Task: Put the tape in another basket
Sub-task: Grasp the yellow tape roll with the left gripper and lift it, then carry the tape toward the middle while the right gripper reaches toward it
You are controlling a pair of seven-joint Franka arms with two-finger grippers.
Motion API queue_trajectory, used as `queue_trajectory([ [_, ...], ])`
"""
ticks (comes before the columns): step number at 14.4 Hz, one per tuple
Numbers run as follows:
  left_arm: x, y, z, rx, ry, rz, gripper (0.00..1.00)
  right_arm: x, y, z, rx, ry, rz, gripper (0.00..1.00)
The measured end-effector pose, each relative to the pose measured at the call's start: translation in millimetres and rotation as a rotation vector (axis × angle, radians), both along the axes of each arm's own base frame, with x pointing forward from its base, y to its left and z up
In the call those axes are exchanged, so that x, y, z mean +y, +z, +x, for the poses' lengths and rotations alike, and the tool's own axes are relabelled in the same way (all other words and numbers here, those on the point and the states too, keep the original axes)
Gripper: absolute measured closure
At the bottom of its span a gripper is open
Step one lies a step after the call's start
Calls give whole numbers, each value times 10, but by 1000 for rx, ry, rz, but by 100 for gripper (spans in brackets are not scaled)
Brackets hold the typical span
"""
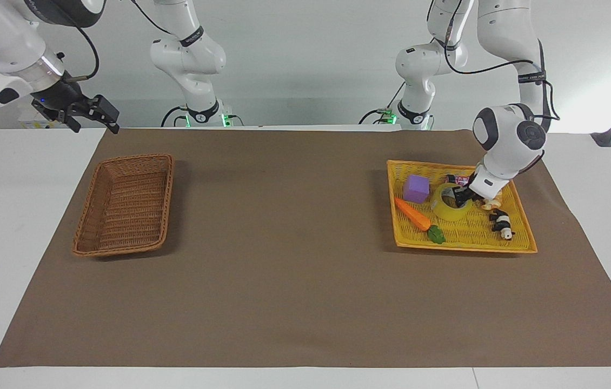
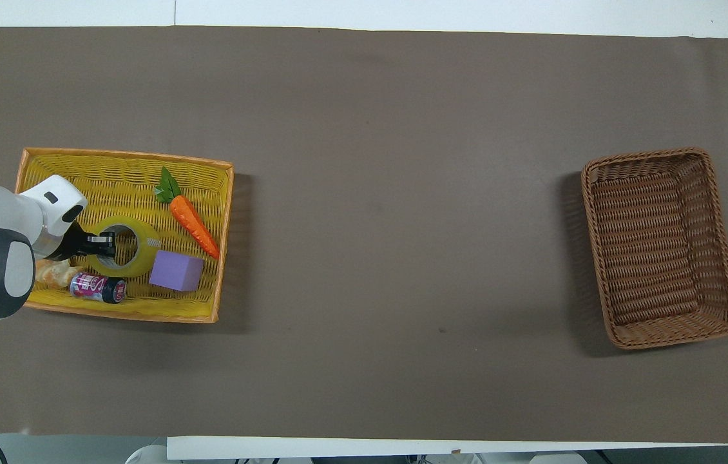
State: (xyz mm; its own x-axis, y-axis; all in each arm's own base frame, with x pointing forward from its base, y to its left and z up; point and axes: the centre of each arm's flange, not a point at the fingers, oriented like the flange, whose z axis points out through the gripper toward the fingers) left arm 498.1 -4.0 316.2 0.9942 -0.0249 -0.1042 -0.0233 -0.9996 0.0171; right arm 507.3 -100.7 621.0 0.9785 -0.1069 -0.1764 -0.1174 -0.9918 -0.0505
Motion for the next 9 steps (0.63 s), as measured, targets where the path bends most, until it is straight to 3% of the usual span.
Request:
queue_trajectory([
  [4,-36,522,336,-12,18,-34,77,0,0,0,0,0,0,0],
  [7,-230,982,602,-37,91,-182,77,0,0,0,0,0,0,0],
  [9,-651,1196,686,-41,150,-255,78,12,1,4,-1,2,0,0],
])
